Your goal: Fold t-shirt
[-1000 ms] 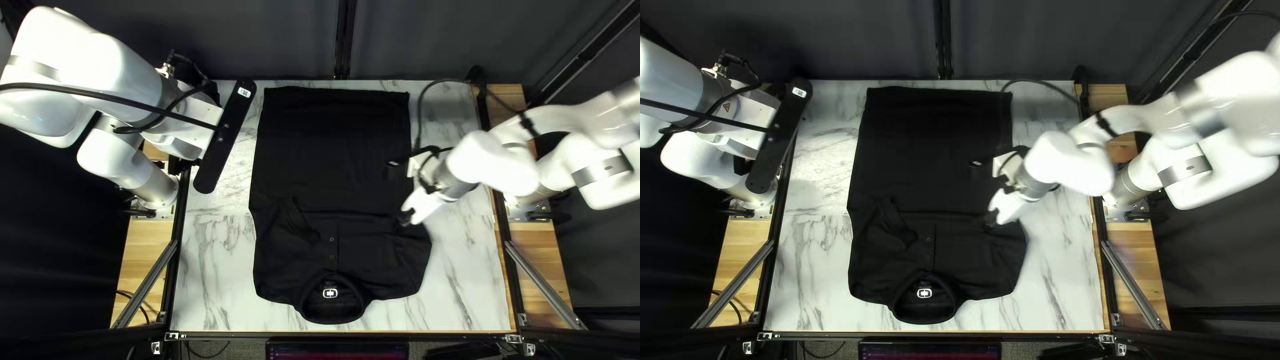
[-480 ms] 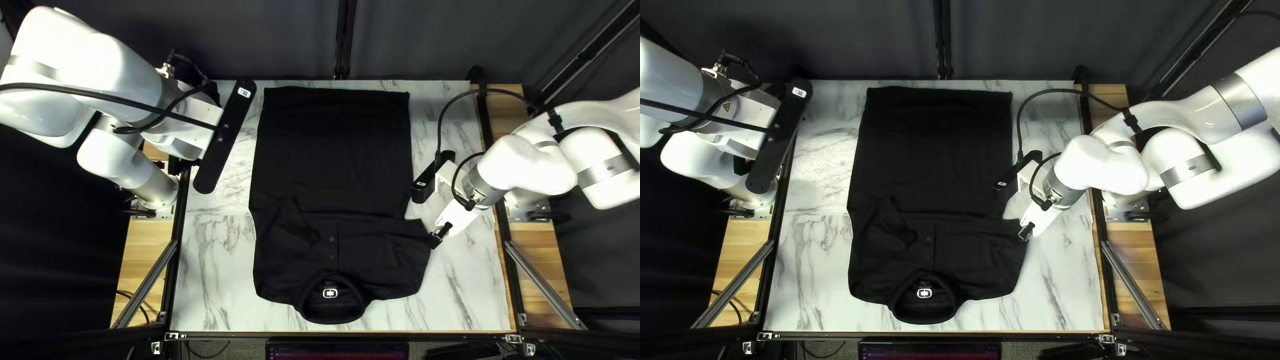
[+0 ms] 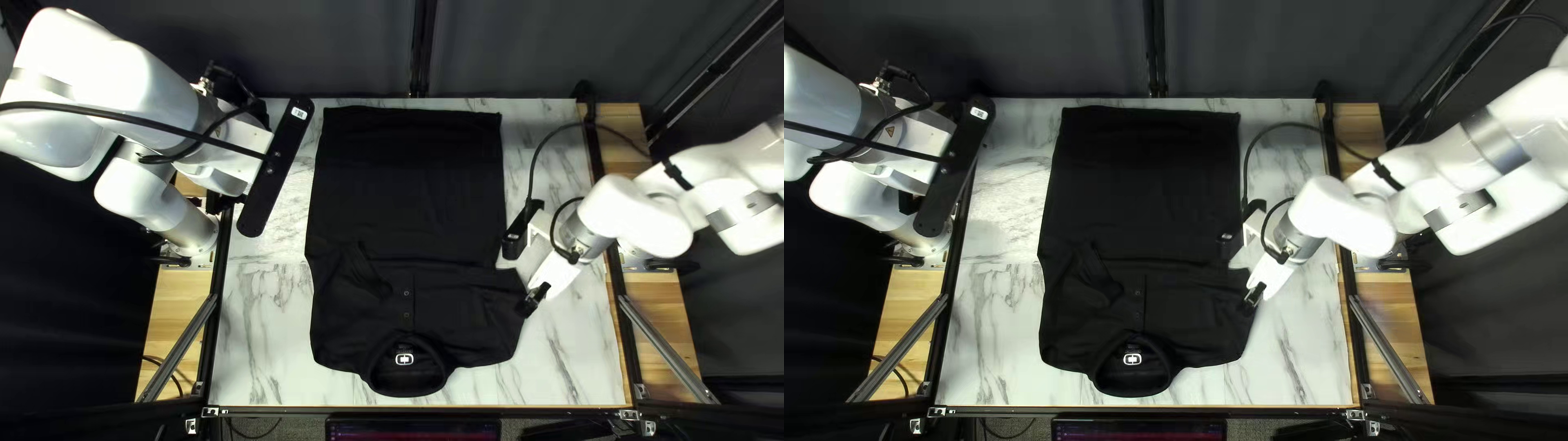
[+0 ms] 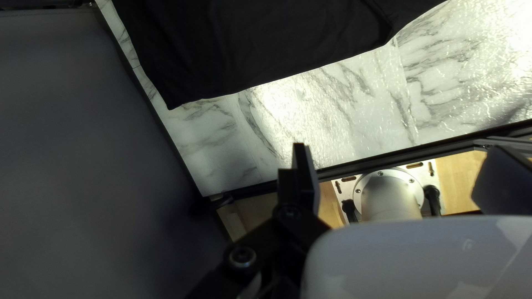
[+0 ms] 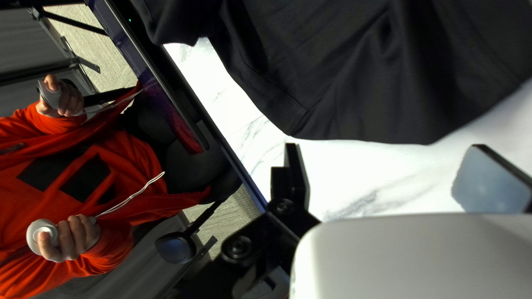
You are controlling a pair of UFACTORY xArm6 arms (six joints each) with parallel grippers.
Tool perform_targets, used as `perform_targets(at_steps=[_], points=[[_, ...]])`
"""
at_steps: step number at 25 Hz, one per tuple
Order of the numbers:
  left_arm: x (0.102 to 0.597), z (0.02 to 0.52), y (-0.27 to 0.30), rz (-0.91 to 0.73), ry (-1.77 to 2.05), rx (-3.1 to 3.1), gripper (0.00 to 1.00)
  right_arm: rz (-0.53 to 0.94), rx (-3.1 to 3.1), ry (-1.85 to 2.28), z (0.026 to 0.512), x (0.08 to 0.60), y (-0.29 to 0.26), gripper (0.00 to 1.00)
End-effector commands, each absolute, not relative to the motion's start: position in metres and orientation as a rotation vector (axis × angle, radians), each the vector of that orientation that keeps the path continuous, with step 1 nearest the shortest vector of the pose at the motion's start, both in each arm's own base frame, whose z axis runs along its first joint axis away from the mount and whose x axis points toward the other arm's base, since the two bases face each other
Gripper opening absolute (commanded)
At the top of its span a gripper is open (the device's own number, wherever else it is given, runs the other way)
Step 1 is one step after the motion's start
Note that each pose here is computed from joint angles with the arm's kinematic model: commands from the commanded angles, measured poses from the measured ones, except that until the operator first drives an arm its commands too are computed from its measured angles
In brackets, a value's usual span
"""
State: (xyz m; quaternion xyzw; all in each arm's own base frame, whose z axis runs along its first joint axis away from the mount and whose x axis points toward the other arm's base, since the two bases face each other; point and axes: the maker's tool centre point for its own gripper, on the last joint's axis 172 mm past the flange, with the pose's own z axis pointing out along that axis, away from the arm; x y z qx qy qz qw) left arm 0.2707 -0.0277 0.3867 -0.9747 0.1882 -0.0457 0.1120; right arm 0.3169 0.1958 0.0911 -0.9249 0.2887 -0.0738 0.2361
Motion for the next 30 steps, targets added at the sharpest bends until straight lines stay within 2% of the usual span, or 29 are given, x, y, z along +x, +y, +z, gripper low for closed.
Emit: perform_targets(at_steps=[1,8,14,22,30], points=[[0.271,0.387,-0.028,-0.134,0.552,-2.861,1.00,-0.209,-2.567,0.794,0.082,0.313,0.195,1.00],[0.271,0.387,-0.028,-0.134,0.552,-2.861,1.00,-0.222,-2.600,0.781,0.061,0.310,0.181,1.00],[0.271,0.387,-0.028,-0.134,0.552,-2.861,1.00,-0.213,-2.595,0.746,0.049,0.329,0.192,1.00],[0.271,0.387,-0.028,-0.134,0.552,-2.861,1.00,-0.222,-2.602,0.672,0.065,0.370,0.218,1.00],[0.271,0.387,-0.028,-0.134,0.552,-2.861,1.00,-0.247,-2.612,0.647,0.080,0.369,0.232,1.00]])
